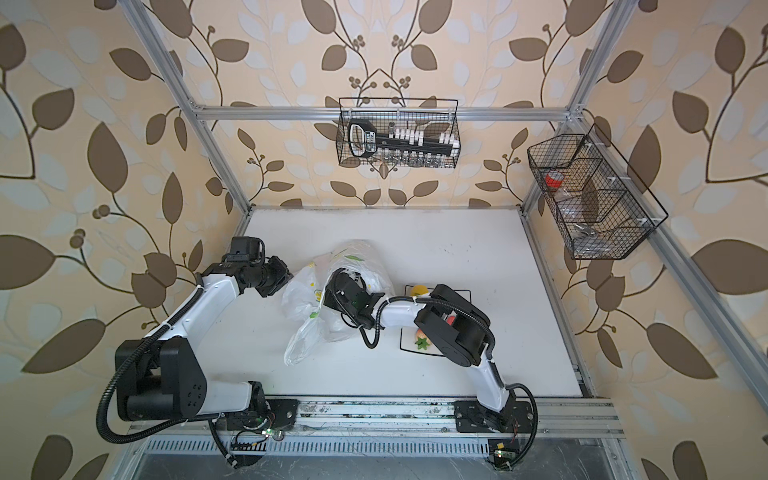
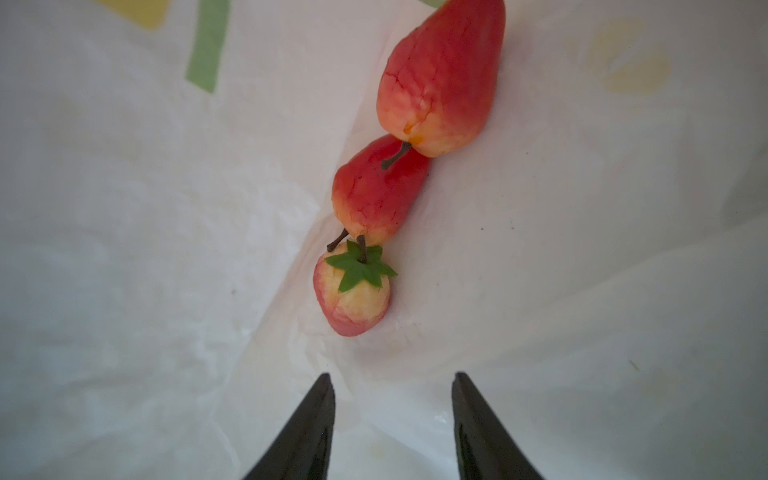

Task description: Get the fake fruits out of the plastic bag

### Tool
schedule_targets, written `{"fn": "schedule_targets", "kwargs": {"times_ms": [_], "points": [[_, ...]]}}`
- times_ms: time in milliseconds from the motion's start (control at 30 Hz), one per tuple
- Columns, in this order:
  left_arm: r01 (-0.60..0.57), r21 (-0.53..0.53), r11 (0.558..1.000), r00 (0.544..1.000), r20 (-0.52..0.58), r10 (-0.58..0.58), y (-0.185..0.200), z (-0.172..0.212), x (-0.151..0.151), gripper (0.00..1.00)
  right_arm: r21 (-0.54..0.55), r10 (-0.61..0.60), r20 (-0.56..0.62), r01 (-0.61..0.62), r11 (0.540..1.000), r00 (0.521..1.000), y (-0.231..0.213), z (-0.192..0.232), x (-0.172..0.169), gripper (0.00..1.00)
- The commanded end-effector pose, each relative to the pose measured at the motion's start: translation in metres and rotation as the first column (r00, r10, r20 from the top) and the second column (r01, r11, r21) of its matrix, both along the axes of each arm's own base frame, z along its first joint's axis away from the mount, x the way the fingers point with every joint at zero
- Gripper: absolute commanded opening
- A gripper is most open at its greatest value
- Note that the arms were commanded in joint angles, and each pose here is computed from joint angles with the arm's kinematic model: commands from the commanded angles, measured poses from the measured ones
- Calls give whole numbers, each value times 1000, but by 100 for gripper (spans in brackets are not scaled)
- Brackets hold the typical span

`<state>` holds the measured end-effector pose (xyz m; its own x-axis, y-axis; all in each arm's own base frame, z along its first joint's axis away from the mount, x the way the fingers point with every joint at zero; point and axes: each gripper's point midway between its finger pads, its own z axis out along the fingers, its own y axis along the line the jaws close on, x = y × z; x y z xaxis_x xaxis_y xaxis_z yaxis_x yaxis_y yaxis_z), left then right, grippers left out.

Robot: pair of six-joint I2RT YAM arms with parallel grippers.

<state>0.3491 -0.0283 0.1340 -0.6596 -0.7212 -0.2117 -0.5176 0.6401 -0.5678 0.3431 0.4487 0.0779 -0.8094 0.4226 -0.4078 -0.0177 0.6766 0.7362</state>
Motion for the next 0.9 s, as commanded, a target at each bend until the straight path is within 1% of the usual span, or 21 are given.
{"fn": "schedule_targets", "kwargs": {"times_ms": [0, 67, 200, 333, 433, 567, 733, 833, 867], "points": [[31, -16, 999, 998, 47, -30, -3, 11, 8, 6, -6, -21, 8, 21, 1000, 1000, -8, 5, 1, 47], [41, -20, 999, 998, 51, -40, -4, 12, 8, 0, -10, -21, 10, 21, 1000, 1000, -9, 5, 1, 47], [73, -21, 997, 993, 89, -71, -8, 24, 9, 0, -17, -32, 11, 32, 999, 999, -14, 4, 3, 47], [140, -14, 990, 976, 168, -136, -18, 53, 8, 0, -28, -68, 17, 68, 997, 998, -30, 5, 9, 47], [198, 52, 979, 952, 226, -205, -31, 83, 2, 0, -33, -91, 22, 92, 995, 996, -42, 6, 12, 47], [278, 151, 949, 909, 278, -311, -57, 117, -10, 0, -34, -94, 17, 95, 995, 995, -47, 6, 11, 47], [352, 221, 910, 858, 312, -408, -85, 141, -28, 0, -45, -109, 24, 110, 993, 994, -56, 7, 9, 47], [373, 253, 893, 830, 340, -443, -90, 151, -40, 0, -68, -121, 26, 123, 990, 992, -62, 4, 10, 47], [365, 272, 890, 830, 339, -444, -87, 150, -41, 0, -76, -125, 26, 127, 989, 992, -64, 2, 11, 47]]}}
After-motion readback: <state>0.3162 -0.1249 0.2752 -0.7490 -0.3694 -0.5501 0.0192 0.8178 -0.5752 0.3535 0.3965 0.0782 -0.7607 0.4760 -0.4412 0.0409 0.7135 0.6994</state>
